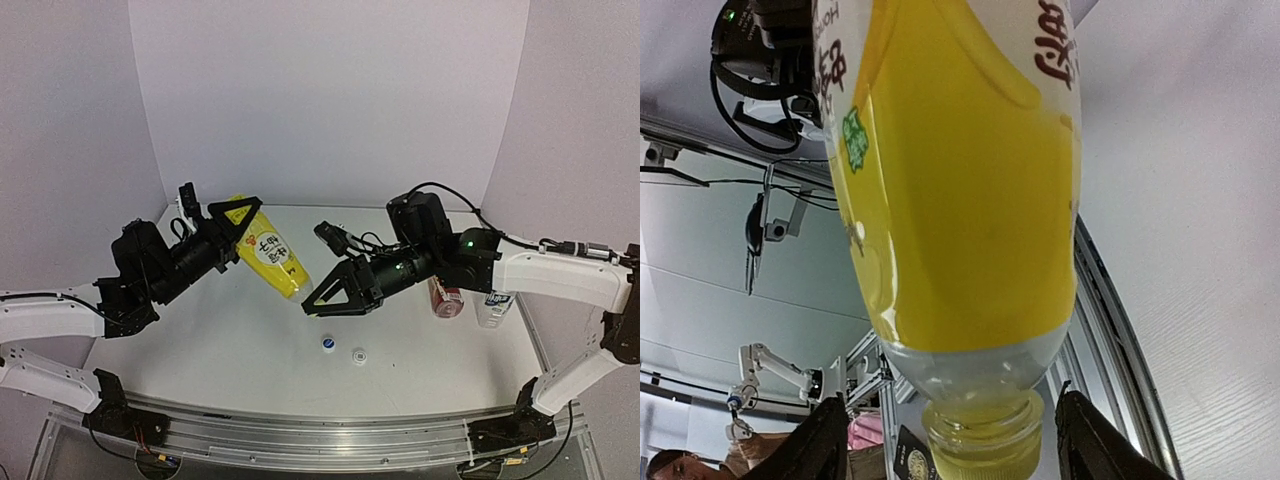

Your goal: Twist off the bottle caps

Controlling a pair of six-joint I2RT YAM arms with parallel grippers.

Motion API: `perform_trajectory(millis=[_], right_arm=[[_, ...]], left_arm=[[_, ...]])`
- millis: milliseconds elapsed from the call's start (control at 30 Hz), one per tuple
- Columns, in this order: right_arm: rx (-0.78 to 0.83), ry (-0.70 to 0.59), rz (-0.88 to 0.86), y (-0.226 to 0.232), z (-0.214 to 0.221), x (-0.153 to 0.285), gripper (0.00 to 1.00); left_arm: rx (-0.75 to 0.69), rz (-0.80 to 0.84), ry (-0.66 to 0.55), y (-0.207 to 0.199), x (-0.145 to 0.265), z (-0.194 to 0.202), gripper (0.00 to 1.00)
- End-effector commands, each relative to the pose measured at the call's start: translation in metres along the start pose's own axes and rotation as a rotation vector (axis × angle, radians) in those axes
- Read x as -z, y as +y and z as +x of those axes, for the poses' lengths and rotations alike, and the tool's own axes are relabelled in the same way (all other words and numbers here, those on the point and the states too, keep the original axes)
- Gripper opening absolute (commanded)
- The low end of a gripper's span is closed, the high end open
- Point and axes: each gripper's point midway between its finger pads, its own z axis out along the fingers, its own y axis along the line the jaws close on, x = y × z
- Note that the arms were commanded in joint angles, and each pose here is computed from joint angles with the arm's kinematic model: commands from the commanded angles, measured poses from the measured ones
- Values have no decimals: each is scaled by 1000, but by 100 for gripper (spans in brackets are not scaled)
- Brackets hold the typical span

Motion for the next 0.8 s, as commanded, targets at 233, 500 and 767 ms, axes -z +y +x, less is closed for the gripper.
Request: perform_trajectory(millis=[233,500,767], right_arm=[[-12,18,-72,11,1,-2,56],[-33,20,-68,6,1,-5,55],[-20,-4,-47,4,-3,-5,36]], left_arm=[[16,-12,-94,-2,3,-19,2],[28,-30,-113,2,6,-23,1],[29,-39,-103,4,6,-21,1]])
